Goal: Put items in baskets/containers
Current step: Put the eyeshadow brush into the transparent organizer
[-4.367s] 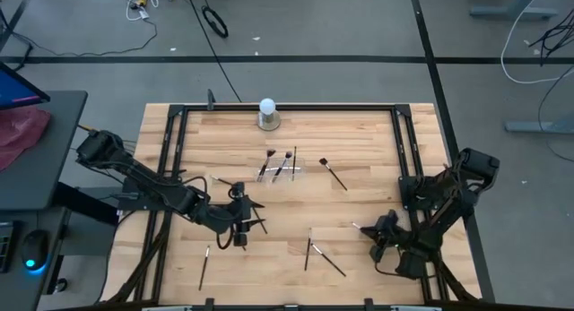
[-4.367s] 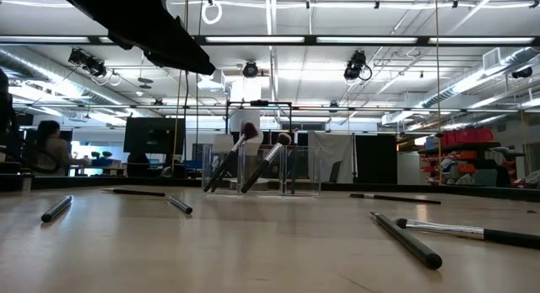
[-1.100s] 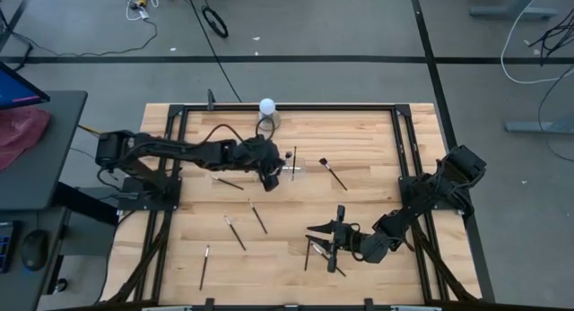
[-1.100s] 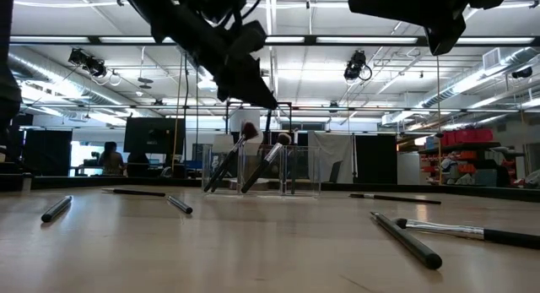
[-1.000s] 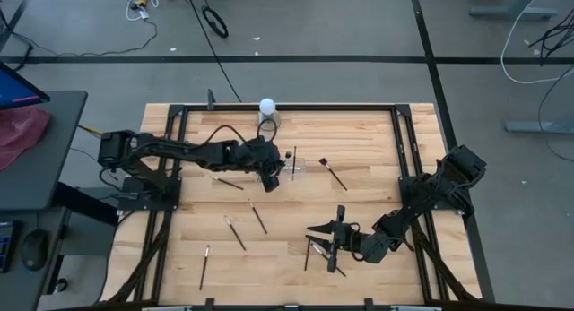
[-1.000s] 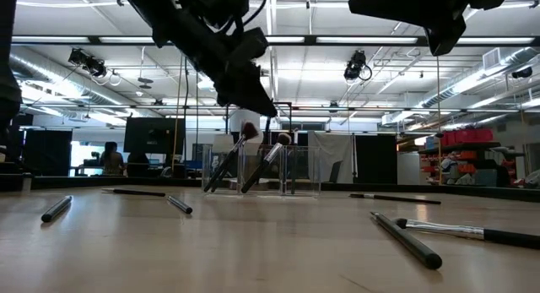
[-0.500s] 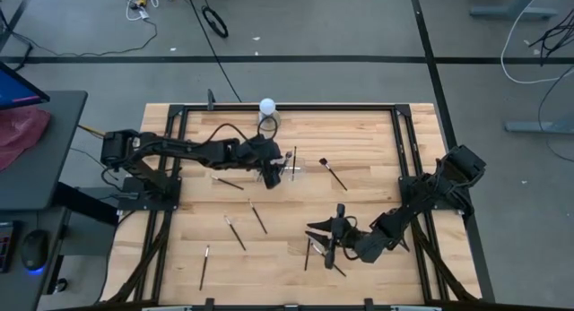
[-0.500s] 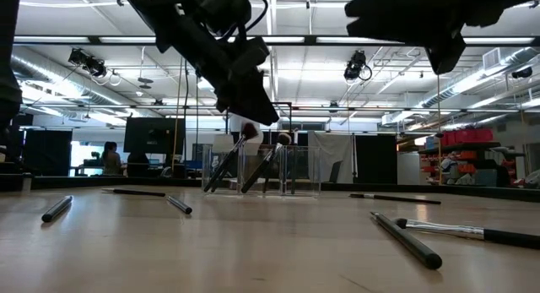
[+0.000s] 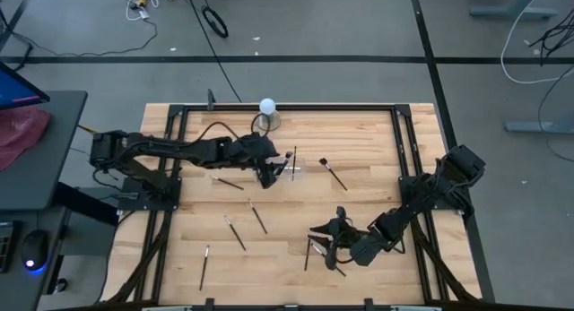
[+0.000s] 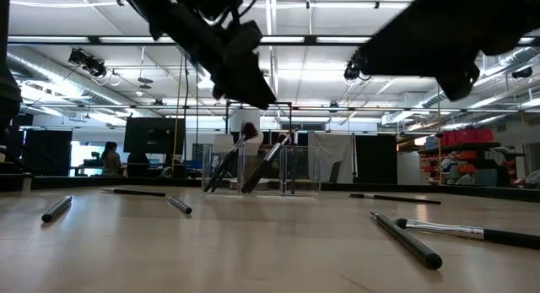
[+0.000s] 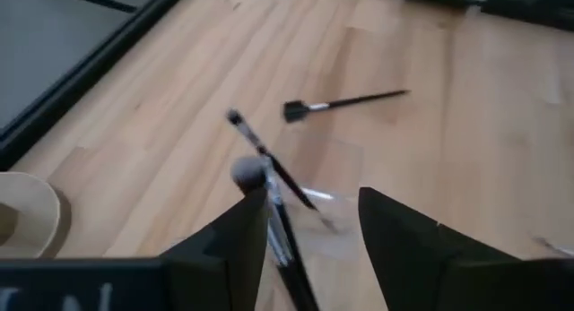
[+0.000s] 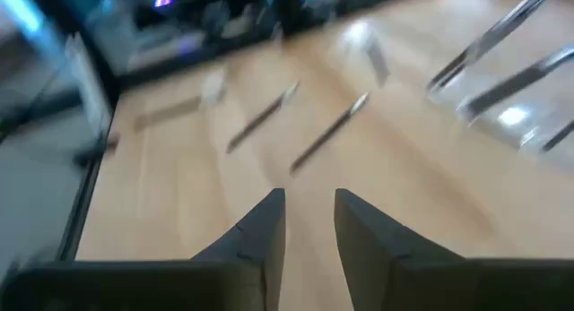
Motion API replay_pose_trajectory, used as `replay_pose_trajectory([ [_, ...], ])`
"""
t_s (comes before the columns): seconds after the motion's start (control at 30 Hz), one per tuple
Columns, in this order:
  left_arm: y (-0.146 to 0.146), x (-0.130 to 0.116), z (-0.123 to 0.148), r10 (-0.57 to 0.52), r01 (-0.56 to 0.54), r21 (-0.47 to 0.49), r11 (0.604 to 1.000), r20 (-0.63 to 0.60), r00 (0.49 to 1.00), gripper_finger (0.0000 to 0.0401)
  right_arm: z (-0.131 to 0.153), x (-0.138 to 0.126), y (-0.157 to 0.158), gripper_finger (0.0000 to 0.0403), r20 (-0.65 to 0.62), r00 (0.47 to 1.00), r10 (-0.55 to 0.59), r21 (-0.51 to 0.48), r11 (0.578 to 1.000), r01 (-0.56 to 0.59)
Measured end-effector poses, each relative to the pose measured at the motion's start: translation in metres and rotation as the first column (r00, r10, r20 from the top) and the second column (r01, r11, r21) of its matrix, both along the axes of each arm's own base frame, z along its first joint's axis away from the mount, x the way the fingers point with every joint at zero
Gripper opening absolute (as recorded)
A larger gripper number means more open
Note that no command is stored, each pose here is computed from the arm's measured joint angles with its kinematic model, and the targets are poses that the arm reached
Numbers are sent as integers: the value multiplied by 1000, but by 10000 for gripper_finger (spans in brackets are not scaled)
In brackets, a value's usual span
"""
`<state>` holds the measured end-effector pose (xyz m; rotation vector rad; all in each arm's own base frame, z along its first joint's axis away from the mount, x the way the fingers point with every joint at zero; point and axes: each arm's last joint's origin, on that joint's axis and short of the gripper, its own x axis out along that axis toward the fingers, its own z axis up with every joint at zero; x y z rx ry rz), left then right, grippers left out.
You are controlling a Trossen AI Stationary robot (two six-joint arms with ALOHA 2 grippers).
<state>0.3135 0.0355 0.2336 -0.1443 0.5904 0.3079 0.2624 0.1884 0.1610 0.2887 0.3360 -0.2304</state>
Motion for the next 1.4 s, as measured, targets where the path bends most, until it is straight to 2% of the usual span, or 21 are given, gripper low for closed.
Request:
replay_pose_trajectory([
  [0.1,-20,-8,12,-64,64,-1,998,8,998,177,-5,-2,3,115,-83,988,134,53,990,-130],
  [0.17,-36,-11,18,-114,114,4,993,24,993,177,-6,-4,8,133,-119,961,251,72,967,-244],
  [0.23,-55,-14,18,-146,146,26,989,18,989,177,-4,-7,16,151,-155,924,350,48,937,-347],
  [0.37,-88,-22,10,-150,150,88,985,-8,989,177,8,-7,32,172,-263,877,403,-19,906,-422],
  [0.47,-108,-30,-1,-116,119,115,986,-25,993,177,14,-11,36,180,-381,849,366,-25,914,-405],
  [0.57,-122,-39,-12,-96,98,131,987,-16,995,177,13,-18,38,192,-441,834,332,5,930,-368],
  [0.73,-132,-51,-29,-73,70,145,987,13,997,177,-12,-28,43,216,-512,809,289,21,945,-325],
  [0.83,-131,-56,-39,-69,66,139,988,20,997,177,-32,-26,49,216,-517,814,263,2,952,-307],
  [0.93,-129,-57,-44,-67,61,134,989,46,997,177,-55,-21,53,207,-510,831,222,-65,953,-295],
  [1.07,-127,-58,-47,-61,55,135,989,43,997,177,-75,-20,55,187,-490,861,136,-102,972,-211],
  [1.27,-127,-58,-47,-61,54,132,990,54,997,177,-95,-32,61,146,-441,897,7,-148,986,-80],
  [1.4,-128,-57,-46,-61,53,129,990,64,996,177,-101,-39,64,109,-412,911,-30,-147,988,-35],
])
